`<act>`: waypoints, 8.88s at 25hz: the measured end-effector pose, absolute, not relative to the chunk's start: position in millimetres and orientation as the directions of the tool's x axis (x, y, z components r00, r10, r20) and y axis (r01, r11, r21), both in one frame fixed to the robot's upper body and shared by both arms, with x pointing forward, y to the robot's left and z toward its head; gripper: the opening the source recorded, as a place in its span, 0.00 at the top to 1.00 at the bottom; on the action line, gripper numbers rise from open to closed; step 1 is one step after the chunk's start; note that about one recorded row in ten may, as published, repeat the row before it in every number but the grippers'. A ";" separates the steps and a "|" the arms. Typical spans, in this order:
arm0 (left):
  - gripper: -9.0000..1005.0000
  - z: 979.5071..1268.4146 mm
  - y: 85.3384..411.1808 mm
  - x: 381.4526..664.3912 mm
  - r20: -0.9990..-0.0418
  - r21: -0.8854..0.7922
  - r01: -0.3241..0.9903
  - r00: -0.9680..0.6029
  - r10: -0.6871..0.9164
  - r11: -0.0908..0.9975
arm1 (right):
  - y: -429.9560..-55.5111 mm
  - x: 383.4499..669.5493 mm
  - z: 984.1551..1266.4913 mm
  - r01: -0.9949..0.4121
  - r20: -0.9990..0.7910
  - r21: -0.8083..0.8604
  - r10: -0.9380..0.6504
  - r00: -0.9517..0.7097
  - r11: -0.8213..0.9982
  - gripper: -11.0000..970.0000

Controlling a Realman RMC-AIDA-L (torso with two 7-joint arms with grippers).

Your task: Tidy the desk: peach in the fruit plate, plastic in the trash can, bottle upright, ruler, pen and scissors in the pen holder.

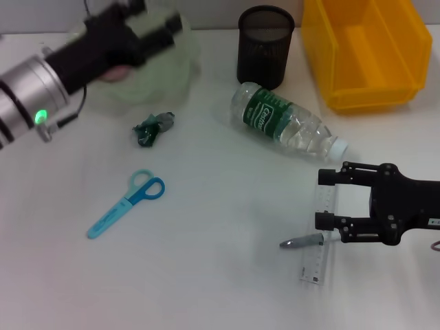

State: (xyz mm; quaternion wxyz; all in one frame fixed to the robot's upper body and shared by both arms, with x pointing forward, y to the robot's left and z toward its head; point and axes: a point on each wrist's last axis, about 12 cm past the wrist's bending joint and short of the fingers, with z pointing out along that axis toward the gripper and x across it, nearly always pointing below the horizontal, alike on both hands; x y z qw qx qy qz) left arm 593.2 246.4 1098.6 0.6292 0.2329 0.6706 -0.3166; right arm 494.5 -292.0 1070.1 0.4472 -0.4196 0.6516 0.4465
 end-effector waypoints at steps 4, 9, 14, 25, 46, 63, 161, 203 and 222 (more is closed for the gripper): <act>0.19 1085.8 249.0 574.5 -0.981 -0.118 0.772 -0.187 0.046 0.624 | -291.4 495.6 1070.8 -0.948 -0.959 0.200 -0.149 -0.241 0.247 0.21; 0.19 1071.3 257.6 561.2 -0.956 -0.119 0.783 -0.256 0.141 0.611 | -291.2 496.2 1070.6 -0.948 -0.959 0.199 -0.152 -0.241 0.248 0.21; 0.19 1062.0 266.3 555.4 -0.932 -0.129 0.771 -0.310 0.191 0.623 | -290.3 496.6 1071.1 -0.950 -0.959 0.198 -0.153 -0.238 0.242 0.21; 0.19 1047.4 270.0 564.6 -0.890 -0.064 0.706 -0.360 0.280 0.705 | -290.6 497.5 1072.0 -0.949 -0.961 0.195 -0.146 -0.236 0.248 0.21; 0.19 1038.8 259.0 575.2 -0.854 -0.001 0.700 -0.372 0.363 0.714 | -291.0 492.0 1068.6 -0.945 -0.958 0.211 -0.138 -0.251 0.249 0.21; 0.41 1037.3 251.5 582.2 -0.837 0.047 0.706 -0.358 0.413 0.707 | -291.2 491.2 1069.3 -0.946 -0.959 0.212 -0.135 -0.249 0.244 0.21; 0.98 1103.3 207.1 530.9 -0.944 -0.327 0.943 -0.329 0.021 0.052 | -256.6 505.3 1095.4 -0.920 -0.924 0.372 0.145 -0.355 0.120 0.55; 0.51 1101.7 212.1 530.4 -0.938 -0.345 0.937 -0.347 0.019 0.062 | -260.8 508.2 1094.9 -0.916 -0.925 0.369 0.152 -0.347 0.155 0.96; 0.21 1077.9 263.1 530.6 -0.981 -0.189 0.876 -0.185 -0.053 0.444 | -328.0 566.1 1091.3 -0.459 -0.933 0.303 0.357 0.034 0.835 0.95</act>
